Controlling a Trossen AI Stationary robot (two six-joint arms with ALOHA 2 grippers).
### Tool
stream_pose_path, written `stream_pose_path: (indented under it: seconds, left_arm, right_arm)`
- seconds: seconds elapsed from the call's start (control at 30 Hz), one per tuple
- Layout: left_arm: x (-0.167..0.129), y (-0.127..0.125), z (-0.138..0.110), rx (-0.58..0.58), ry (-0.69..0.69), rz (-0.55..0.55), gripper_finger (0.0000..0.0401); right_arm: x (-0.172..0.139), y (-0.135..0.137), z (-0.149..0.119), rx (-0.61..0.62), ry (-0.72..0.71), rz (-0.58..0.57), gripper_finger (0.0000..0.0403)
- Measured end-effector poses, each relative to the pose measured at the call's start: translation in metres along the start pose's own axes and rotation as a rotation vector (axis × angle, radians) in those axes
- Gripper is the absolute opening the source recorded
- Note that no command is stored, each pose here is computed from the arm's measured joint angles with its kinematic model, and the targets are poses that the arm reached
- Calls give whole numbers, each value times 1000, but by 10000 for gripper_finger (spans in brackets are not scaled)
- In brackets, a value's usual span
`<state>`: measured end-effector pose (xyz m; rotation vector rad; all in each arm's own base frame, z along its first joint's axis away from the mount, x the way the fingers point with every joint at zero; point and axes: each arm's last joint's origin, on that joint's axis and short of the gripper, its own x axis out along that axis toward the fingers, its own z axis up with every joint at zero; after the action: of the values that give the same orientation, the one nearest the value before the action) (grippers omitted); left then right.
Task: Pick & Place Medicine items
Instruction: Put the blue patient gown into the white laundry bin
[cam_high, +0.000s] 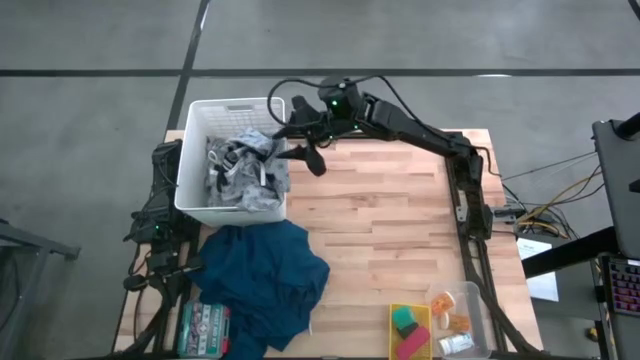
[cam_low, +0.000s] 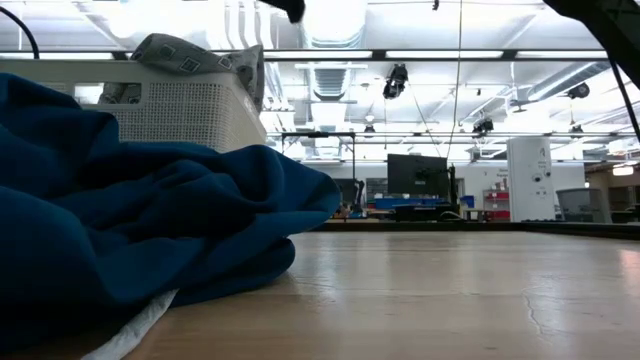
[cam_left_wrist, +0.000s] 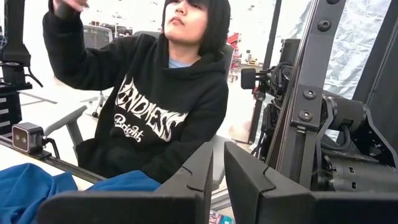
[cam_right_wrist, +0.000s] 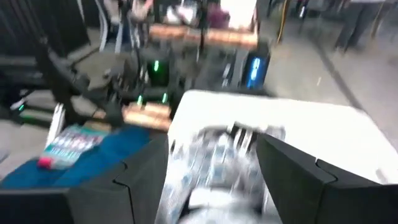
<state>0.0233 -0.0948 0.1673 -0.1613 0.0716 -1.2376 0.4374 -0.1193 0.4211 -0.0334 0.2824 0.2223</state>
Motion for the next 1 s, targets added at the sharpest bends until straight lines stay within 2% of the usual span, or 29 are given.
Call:
stream_pose_path:
  seconds: [0.13,0.23,0.47,0.67,0.77,1.0]
  left_arm:
    - [0,0,0,0,0,0,47]
    - [0,0,0,0,0,0,47]
    - [0,0,0,0,0,0,47]
    - [0,0,0,0,0,0,47]
    - [0,0,0,0,0,-1,47]
    - [0,0,0,0,0,-1,47]
  right_arm:
    - [-5,1,-17,80,169,19,238]
    - [-5,3,-24,48,230,40,237]
    - [16,17,-29,-24,135,135,237]
    - [16,16,-30,-25,102,119,238]
    - [-1,11,-20,-34,77,57,238]
    - [-72,8,18,-40,-35,-72,238]
